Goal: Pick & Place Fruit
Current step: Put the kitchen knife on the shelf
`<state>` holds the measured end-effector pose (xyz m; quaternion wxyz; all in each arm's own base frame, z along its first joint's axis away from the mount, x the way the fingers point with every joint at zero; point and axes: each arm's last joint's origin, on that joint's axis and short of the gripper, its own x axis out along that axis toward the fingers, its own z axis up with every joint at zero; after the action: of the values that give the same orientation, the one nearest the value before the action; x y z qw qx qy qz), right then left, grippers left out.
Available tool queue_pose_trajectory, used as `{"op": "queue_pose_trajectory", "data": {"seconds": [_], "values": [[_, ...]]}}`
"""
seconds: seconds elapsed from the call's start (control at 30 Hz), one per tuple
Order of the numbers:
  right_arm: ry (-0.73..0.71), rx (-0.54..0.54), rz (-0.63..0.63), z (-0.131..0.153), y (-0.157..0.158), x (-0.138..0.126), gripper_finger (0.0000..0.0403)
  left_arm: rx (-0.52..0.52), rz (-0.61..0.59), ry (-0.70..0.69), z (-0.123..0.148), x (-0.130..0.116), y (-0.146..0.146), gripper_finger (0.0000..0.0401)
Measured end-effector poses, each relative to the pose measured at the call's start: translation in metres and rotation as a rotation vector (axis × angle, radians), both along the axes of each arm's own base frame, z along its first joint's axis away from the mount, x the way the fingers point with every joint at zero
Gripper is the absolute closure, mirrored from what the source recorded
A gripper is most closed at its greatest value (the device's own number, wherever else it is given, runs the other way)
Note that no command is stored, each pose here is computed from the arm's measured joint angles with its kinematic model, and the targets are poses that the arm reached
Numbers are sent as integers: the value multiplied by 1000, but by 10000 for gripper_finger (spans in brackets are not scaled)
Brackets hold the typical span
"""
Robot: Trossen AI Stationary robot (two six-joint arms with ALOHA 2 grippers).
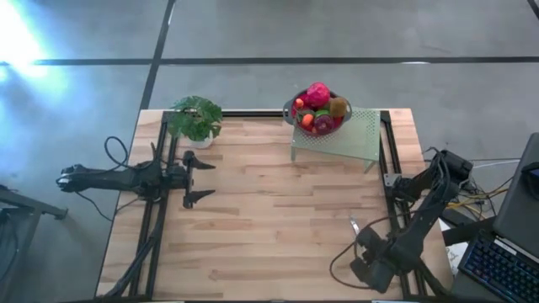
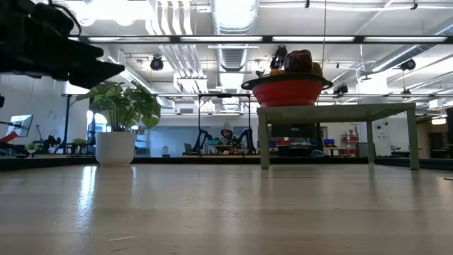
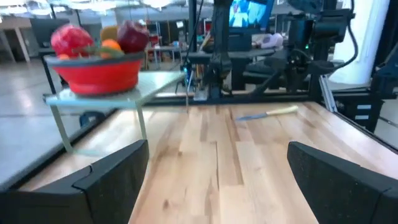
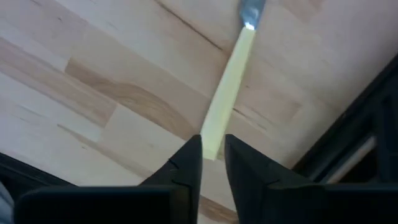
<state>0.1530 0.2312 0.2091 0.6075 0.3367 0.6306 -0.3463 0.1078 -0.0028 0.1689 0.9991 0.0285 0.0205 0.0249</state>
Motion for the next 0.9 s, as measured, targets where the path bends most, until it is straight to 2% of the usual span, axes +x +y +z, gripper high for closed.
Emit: {"op": "queue_pose_trajectory", "data": {"seconds": [0.4,0.67,0.9], "values": [[17,-15,-11,-16,12,2,252,-57,-4,92,-14,0,0,13],[31,-44,-3,-29,16,2,222,-58,-3,93,-14,0,0,13],[43,-66,-6,-45,18,-2,212,-58,-3,95,-14,0,0,13]]}}
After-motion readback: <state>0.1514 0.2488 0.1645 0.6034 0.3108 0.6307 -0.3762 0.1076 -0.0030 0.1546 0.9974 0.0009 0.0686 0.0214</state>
